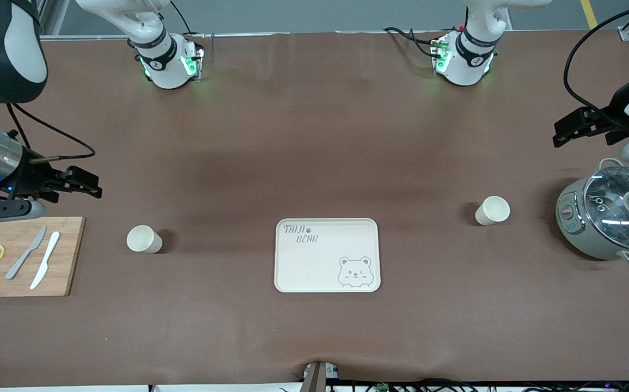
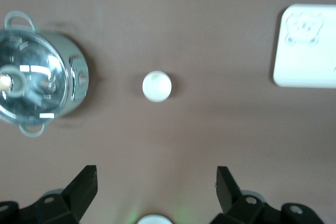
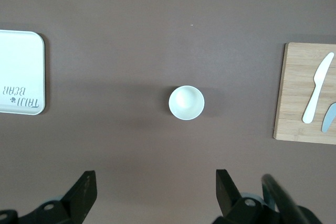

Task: Place white IKEA cup upright on tray with both arms
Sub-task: 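Move the left gripper toward the white cup beside the steel pot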

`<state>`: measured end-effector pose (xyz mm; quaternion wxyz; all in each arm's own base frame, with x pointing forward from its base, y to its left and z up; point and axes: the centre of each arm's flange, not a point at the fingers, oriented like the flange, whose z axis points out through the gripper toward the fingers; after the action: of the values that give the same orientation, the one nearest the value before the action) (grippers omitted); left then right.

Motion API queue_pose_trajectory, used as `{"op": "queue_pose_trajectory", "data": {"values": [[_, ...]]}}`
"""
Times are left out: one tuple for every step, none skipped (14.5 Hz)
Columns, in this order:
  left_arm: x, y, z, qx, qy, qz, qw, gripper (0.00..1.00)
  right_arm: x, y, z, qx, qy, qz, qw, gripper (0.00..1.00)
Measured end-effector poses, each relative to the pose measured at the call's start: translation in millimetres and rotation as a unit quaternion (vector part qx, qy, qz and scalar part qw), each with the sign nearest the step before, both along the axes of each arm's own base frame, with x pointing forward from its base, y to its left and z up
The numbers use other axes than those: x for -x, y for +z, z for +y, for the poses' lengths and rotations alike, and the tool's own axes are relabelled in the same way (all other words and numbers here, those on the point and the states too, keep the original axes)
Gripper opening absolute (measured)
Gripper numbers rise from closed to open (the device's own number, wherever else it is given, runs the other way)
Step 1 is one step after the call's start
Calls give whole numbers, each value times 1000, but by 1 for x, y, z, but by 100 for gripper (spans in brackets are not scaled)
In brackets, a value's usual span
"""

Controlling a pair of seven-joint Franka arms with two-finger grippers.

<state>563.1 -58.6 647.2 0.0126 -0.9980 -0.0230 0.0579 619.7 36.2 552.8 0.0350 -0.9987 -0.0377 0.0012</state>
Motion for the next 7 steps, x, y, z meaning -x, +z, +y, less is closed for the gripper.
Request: {"op": "queue_pose_trajectory", "data": {"values": [[1, -8, 0, -3, 14, 16, 1000, 100, 0, 0, 0, 0, 0, 0, 1000, 100], [-1, -19, -2, -4, 22, 31, 999, 100, 0, 0, 0, 0, 0, 1, 1000, 100], [-6, -32, -6, 4, 24, 44, 999, 100, 0, 0, 0, 0, 0, 1, 1000, 100], [-12, -45, -12, 16, 29, 58, 998, 100, 0, 0, 0, 0, 0, 2, 1000, 100], [-19, -60, -16, 22, 32, 69, 997, 100, 0, -1, 0, 0, 0, 2, 1000, 100], [-26, -73, -15, 21, 36, 75, 996, 100, 0, -1, 0, 0, 0, 2, 1000, 100], [-34, -80, -10, 22, 42, 70, 996, 100, 0, -1, 0, 0, 0, 2, 1000, 100]]}}
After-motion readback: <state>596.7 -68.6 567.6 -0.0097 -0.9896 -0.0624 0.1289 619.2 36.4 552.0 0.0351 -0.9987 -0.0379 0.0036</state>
